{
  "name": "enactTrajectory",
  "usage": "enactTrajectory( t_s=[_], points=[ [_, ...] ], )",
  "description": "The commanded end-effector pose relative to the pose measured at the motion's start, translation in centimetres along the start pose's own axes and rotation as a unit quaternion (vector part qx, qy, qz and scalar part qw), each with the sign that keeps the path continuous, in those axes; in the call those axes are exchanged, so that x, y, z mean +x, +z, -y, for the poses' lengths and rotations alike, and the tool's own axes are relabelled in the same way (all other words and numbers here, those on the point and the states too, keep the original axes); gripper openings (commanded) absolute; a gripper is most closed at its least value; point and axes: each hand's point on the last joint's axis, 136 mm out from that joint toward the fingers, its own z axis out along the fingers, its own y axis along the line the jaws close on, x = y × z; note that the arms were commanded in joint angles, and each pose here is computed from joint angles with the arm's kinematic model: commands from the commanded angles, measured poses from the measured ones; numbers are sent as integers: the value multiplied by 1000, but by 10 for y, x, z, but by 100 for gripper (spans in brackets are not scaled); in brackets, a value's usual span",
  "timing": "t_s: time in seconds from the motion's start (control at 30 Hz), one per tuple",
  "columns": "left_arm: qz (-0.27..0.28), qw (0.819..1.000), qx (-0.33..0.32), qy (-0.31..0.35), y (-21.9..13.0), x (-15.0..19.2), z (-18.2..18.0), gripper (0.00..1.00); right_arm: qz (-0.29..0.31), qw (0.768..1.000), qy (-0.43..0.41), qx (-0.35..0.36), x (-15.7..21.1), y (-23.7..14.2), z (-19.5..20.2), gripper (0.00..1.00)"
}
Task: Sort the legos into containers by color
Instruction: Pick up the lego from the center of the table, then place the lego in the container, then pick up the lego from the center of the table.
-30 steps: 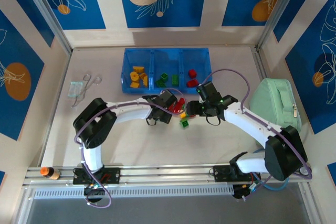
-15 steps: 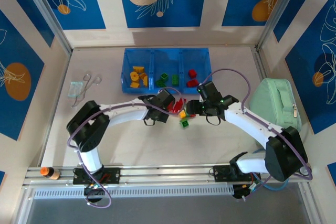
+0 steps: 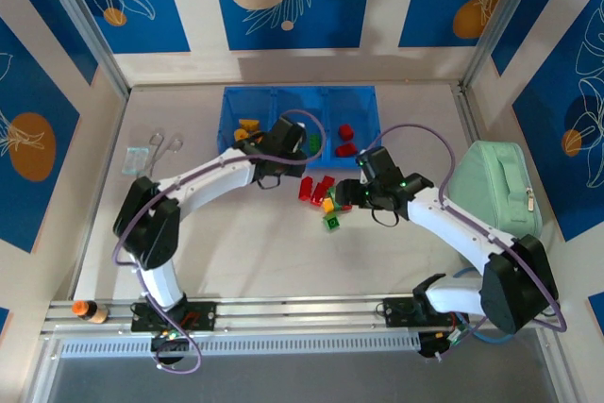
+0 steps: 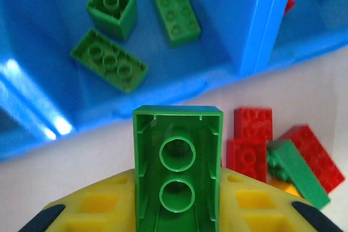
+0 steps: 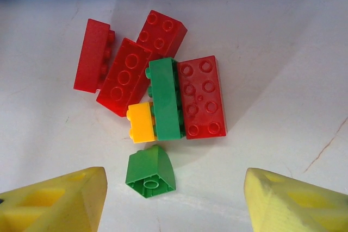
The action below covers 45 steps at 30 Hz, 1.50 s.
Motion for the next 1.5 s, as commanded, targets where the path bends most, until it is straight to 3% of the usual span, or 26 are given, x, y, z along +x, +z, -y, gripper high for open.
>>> enactTrajectory(
  t_s=[0.0,0.17,0.4,0.6,1.07,1.47],
  points=[
    [-14,1000,-4,19,11,-14,-3,33,-11,1000,10,-2,11,-6,3,68],
    [-19,1000,-5,15,22,-38,-5,35,-12,1000,14,-2,18,-10,6,68],
    [-5,1000,-12,22,18,-66,-6,56,-18,1000,8,-16,23,-13,3,68],
    [19,1000,-1,23,-2,-68,-4,56,-43,999,-4,-23,36,-6,-2,69],
    [26,999,17,-19,-32,16,-22,56,-131,989,-67,29,82,29,-23,72],
    [21,998,-11,-56,-50,84,-56,56,-135,978,-108,113,71,63,-21,70]
  ],
)
